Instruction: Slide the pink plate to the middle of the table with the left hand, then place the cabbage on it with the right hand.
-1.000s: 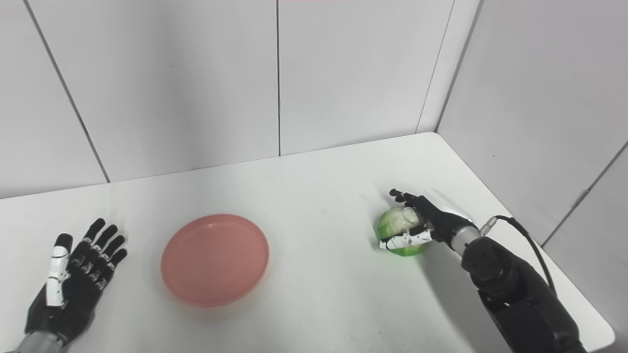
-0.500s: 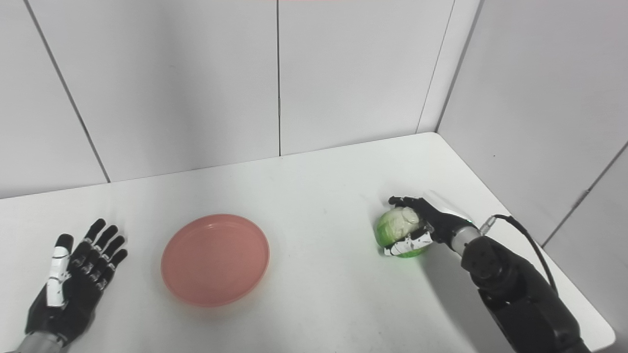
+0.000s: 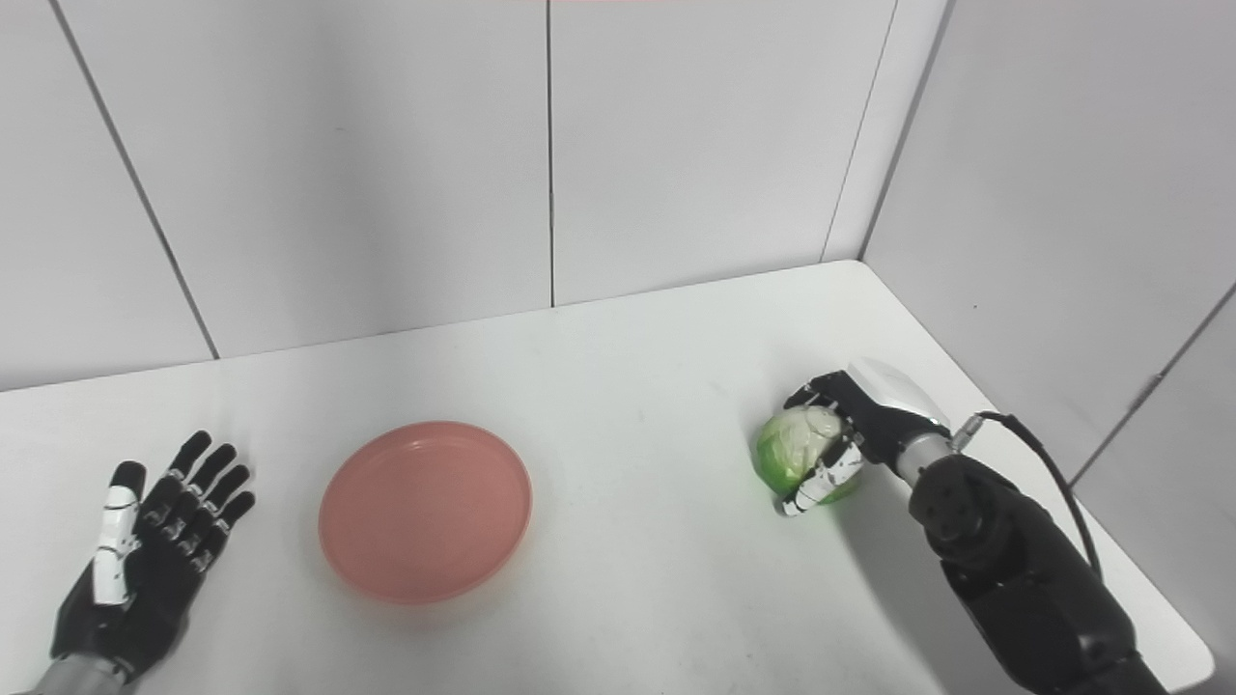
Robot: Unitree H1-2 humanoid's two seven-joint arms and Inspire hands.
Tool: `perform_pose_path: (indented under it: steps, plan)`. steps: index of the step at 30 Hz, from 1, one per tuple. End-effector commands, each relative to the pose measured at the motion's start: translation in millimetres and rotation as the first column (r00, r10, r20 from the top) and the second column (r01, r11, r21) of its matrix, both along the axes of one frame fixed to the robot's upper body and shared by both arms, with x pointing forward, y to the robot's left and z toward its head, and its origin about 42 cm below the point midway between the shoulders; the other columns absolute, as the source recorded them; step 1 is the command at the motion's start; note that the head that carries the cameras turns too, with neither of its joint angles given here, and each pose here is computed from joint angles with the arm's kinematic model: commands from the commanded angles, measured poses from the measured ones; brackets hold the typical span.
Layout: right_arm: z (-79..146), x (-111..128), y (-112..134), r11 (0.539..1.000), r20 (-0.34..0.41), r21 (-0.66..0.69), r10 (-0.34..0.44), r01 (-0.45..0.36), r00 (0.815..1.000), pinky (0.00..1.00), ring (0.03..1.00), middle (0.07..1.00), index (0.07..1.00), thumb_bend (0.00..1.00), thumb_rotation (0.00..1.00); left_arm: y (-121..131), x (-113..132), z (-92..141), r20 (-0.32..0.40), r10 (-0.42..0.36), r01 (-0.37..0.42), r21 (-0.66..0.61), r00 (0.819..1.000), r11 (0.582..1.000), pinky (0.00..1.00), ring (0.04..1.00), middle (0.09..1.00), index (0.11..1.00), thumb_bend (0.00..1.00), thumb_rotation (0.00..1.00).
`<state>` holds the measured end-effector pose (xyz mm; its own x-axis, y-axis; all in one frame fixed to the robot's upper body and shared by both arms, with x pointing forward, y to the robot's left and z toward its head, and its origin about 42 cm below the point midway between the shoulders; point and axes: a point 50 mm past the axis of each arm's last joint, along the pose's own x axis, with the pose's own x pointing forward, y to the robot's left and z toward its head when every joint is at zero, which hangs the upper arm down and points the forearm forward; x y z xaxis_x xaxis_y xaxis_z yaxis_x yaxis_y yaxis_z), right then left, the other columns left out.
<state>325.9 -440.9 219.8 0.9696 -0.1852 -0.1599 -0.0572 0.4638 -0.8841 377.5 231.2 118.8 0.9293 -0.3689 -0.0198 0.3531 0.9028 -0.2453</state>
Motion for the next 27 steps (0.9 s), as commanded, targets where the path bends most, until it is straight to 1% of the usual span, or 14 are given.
perform_pose_path:
  steps: [1,5,10,13,16,18,21,24,25,26,27]
  plan:
    - [17,3,-3,0.999,0.098,-0.026,0.025,-0.023,0.995,0.40,0.433,0.486,0.486,0.51,0.12,4,-6,-16,-0.075,0.005,-0.004,0.021,0.997,1.000,0.98,0.980,0.983,0.969,0.66,0.99]
    - [20,4,0,0.999,0.127,-0.014,0.038,-0.036,0.991,0.42,0.455,0.504,0.485,0.51,0.12,2,-7,-16,-0.081,0.011,-0.008,0.026,0.997,1.000,0.98,0.977,0.979,0.968,0.67,0.98]
    - [31,9,7,0.996,0.139,-0.061,0.070,-0.062,0.988,0.43,0.461,0.501,0.486,0.51,0.12,-2,-7,-16,-0.082,0.011,-0.008,0.033,0.997,0.999,0.99,0.983,0.986,0.973,0.68,0.99]
    - [42,16,14,0.991,0.174,-0.068,0.122,-0.112,0.977,0.39,0.439,0.479,0.485,0.51,0.12,-4,-7,-17,-0.084,0.011,-0.008,0.033,0.996,0.999,0.99,0.986,0.989,0.977,0.67,1.00]
    - [53,22,26,0.992,0.201,-0.052,0.126,-0.117,0.971,0.35,0.409,0.461,0.485,0.51,0.12,-8,-7,-18,-0.079,0.000,0.004,0.039,0.997,0.999,1.00,0.989,0.994,0.985,0.68,1.00]
    - [63,26,35,0.985,0.229,-0.070,0.170,-0.158,0.958,0.34,0.388,0.445,0.485,0.51,0.12,-12,-7,-19,-0.081,-0.004,0.007,0.043,0.997,0.999,1.00,0.991,0.996,0.989,0.68,1.00]
    - [77,35,49,0.970,0.250,-0.100,0.240,-0.222,0.938,0.35,0.395,0.446,0.485,0.51,0.12,-18,-7,-18,-0.081,-0.007,0.010,0.045,0.997,0.999,1.00,0.987,0.992,0.989,0.67,1.00]
    - [87,42,61,0.961,0.263,-0.114,0.275,-0.253,0.925,0.35,0.401,0.452,0.484,0.51,0.12,-25,-7,-19,-0.083,0.002,0.003,0.054,0.997,0.999,1.00,0.986,0.989,0.985,0.66,1.00]
    - [88,43,64,0.959,0.264,-0.117,0.280,-0.257,0.923,0.32,0.385,0.449,0.484,0.51,0.12,-26,-7,-19,-0.084,0.005,0.000,0.058,0.996,0.998,1.00,0.983,0.987,0.983,0.66,1.00]
    - [93,47,73,0.953,0.272,-0.121,0.301,-0.278,0.914,0.32,0.380,0.447,0.484,0.51,0.12,-29,-7,-19,-0.080,0.003,0.002,0.059,0.997,0.998,0.99,0.982,0.986,0.983,0.66,1.00]
    - [97,50,80,0.948,0.276,-0.122,0.316,-0.293,0.908,0.33,0.389,0.439,0.509,0.52,0.05,-32,-8,-18,-0.077,0.000,0.005,0.062,0.997,0.998,1.00,0.987,0.989,0.986,0.65,1.00]
